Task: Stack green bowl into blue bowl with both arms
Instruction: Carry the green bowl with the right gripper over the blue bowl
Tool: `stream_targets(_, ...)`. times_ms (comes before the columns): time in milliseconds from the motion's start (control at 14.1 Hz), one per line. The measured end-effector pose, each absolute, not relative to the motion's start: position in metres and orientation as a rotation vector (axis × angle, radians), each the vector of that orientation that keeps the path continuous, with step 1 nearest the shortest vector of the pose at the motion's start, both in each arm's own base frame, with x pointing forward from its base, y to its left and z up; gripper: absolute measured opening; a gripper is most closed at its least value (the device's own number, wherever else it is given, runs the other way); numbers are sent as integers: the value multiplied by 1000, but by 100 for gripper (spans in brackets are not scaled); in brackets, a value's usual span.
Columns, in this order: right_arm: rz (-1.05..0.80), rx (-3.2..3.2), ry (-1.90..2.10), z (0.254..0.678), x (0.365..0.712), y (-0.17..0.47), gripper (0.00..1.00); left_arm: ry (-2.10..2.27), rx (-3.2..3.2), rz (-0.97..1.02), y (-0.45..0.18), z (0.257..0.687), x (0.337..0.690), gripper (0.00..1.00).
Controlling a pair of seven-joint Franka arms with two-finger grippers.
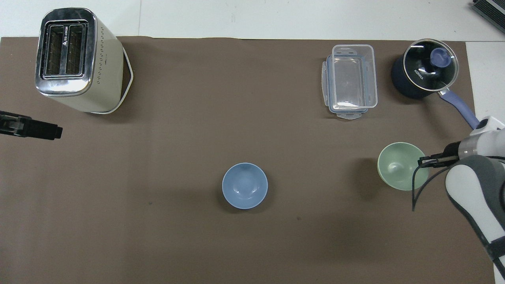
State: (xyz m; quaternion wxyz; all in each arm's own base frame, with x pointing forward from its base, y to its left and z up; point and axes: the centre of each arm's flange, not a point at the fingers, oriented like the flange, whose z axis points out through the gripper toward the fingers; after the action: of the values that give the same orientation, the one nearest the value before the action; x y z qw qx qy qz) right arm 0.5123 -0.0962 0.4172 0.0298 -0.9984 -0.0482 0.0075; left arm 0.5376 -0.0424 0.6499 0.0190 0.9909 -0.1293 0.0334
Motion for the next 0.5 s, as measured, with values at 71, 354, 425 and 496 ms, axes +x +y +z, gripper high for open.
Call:
stream_targets(71,6,-3078,-157,434,512,-94,5,-401,3077,90,-42,651,538,100)
stream_targets(354,-19,-3033,-195,499,515,-73,5,-332,3092,64,-14,656,542,100)
stream_targets(425,-25,-3030,-214,511,518,-67,5,-323,3093,58,-8,656,542,100)
stream_targets(496,-32,-3029,-225,521,520,-58,5,-320,3094,55,-7,656,542,100)
